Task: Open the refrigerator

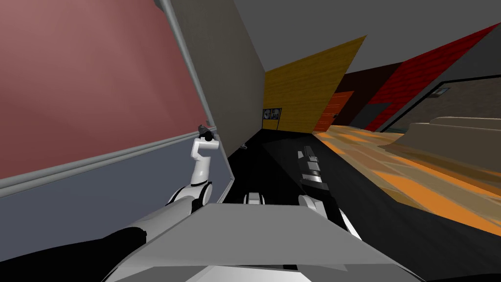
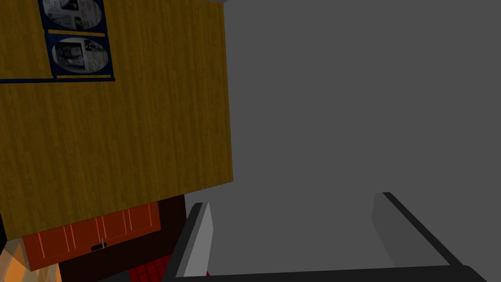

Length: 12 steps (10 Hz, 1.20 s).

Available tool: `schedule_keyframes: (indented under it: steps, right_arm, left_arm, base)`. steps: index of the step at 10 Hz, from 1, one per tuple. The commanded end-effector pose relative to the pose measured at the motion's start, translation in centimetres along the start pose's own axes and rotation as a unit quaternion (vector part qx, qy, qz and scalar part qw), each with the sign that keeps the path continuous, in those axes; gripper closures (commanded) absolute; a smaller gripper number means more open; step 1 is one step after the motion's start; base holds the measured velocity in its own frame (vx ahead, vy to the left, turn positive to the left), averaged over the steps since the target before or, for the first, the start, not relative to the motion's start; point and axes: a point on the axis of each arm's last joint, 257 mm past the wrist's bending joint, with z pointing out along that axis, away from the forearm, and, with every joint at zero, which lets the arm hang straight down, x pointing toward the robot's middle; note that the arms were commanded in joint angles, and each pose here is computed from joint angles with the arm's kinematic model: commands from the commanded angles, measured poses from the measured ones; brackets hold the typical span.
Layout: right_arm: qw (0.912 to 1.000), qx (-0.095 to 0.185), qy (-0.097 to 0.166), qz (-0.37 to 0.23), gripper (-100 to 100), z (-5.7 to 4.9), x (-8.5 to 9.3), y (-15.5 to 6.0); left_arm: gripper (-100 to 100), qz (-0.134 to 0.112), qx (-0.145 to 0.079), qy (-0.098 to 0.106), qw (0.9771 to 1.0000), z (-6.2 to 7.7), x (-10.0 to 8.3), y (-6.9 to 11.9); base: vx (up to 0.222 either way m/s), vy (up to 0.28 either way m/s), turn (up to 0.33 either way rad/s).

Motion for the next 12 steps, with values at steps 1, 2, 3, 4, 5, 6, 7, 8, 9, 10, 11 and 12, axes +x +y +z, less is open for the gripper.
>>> schedule_keyframes:
  steps: [1,2,3,4,5,6,7,8,9,10,11,12]
  right_arm:
    - [1.0000,0.000,0.000,0.000,0,0.0,0.0,0.0]
    - [1.0000,0.000,0.000,0.000,0,0.0,0.0,0.0]
    - [1.0000,0.000,0.000,0.000,0,0.0,0.0,0.0]
    - [1.0000,0.000,0.000,0.000,0,0.0,0.0,0.0]
    - [1.0000,0.000,0.000,0.000,0,0.0,0.0,0.0]
    - [1.0000,0.000,0.000,0.000,0,0.0,0.0,0.0]
    - [1.0000,0.000,0.000,0.000,0,0.0,0.0,0.0]
    - [1.0000,0.000,0.000,0.000,0,0.0,0.0,0.0]
    - [1.0000,0.000,0.000,0.000,0,0.0,0.0,0.0]
    - [1.0000,0.000,0.000,0.000,0,0.0,0.0,0.0]
    - [1.0000,0.000,0.000,0.000,0,0.0,0.0,0.0]
    - [1.0000,0.000,0.000,0.000,0,0.0,0.0,0.0]
  left_arm:
    - [-100,-0.015,0.000,-0.030,0.9995,0.7,-0.8,-0.7]
    - [-100,-0.027,0.004,-0.048,0.9985,1.2,-1.1,-1.5]
    - [-100,-0.027,0.003,-0.051,0.9983,1.2,-1.2,-1.4]
    - [-100,-0.040,0.006,-0.071,0.9967,1.5,-1.6,-2.1]
    - [-100,-0.040,0.006,-0.072,0.9966,1.5,-1.7,-2.1]
    - [-100,-0.052,0.009,-0.090,0.9945,1.8,-2.1,-2.8]
    - [-100,-0.063,0.015,-0.104,0.9924,2.0,-2.4,-3.5]
    - [-100,-0.063,0.013,-0.107,0.9921,2.0,-2.5,-3.5]
    - [-100,-0.073,0.018,-0.123,0.9896,2.1,-2.9,-4.1]
    - [-100,-0.083,0.022,-0.136,0.9870,2.2,-3.2,-4.8]
    - [-100,-0.091,0.026,-0.147,0.9846,2.3,-3.5,-5.3]
    - [-100,-0.098,0.030,-0.156,0.9825,2.3,-3.7,-5.8]
  base:
    - [0.006,-0.024,-0.060]
    - [0.004,-0.028,-0.106]
    - [0.000,-0.022,-0.053]
    - [-0.001,-0.029,-0.087]
    - [0.002,-0.024,-0.057]
    - [0.003,-0.026,-0.096]
    - [0.004,-0.032,-0.117]
    - [0.003,-0.025,-0.057]
    - [0.001,-0.027,-0.077]
    - [0.004,-0.031,-0.106]
    - [0.005,-0.032,-0.092]
    - [0.005,-0.028,-0.063]
